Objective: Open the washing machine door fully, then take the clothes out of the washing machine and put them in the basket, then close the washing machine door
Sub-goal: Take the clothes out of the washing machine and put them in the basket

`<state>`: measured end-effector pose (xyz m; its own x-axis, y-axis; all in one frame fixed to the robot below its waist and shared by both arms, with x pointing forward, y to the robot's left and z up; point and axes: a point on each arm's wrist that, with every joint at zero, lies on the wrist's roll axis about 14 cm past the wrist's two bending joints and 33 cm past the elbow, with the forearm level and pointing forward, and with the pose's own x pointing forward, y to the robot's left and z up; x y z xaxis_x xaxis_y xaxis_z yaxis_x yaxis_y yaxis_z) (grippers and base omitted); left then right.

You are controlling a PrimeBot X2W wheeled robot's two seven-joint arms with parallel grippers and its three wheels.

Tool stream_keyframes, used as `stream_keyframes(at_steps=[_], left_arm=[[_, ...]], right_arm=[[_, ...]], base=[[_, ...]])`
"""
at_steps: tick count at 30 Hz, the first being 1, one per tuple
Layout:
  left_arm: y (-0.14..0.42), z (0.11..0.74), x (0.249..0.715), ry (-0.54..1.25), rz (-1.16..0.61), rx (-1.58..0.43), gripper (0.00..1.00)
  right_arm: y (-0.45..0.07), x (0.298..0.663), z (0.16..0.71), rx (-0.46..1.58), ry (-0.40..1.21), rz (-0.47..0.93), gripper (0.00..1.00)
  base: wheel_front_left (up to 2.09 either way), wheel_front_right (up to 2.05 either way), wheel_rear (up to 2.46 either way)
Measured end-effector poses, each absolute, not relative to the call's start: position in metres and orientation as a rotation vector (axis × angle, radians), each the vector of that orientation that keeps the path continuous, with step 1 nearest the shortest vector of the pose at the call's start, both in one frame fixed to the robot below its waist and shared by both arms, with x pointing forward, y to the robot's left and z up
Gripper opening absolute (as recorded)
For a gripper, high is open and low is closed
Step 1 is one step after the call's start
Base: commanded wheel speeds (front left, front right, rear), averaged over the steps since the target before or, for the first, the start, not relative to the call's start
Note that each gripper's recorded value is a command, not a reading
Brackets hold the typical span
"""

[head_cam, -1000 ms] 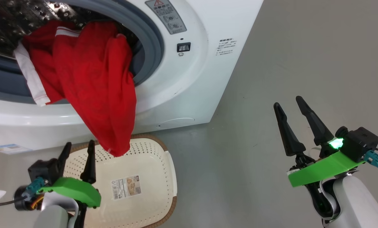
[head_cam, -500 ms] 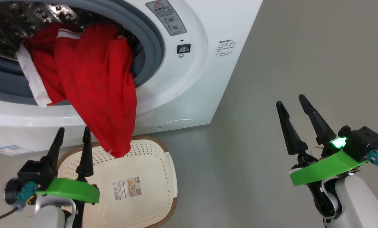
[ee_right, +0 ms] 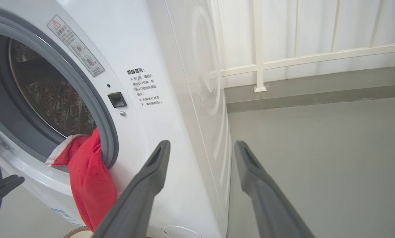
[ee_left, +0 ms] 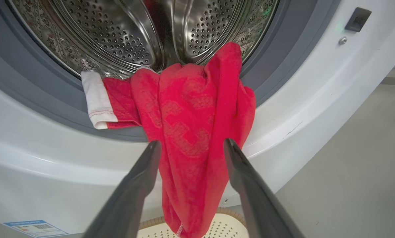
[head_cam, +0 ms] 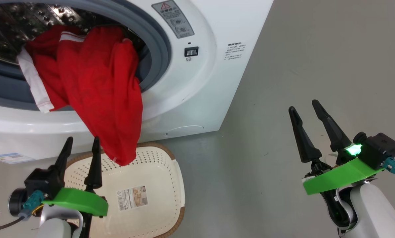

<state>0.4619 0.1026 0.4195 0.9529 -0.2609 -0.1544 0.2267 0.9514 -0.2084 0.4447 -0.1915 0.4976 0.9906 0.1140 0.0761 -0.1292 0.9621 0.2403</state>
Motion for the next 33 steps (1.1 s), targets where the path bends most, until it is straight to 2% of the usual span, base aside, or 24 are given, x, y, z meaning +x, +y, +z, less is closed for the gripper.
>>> stream_keyframes(at_steps=[9, 16, 33], left_arm=[[0.093, 0.413, 0.464, 0.235, -0.277, -0.180, 1.00], [0.082, 0.429, 0.495, 0.226, -0.310, -0.173, 1.00], [0.062, 0.417, 0.563, 0.424, -0.330, -0.246, 1.00]], right_arm=[[-0.192, 0.445, 0.495, 0.247, -0.056, 0.121, 1.00], [-0.192, 0.445, 0.493, 0.248, -0.050, 0.122, 1.00], [-0.194, 0.442, 0.492, 0.245, -0.044, 0.111, 1.00]], base=[[0.00, 0.00, 0.00], [0.00, 0.00, 0.00], [0.00, 0.00, 0.00]])
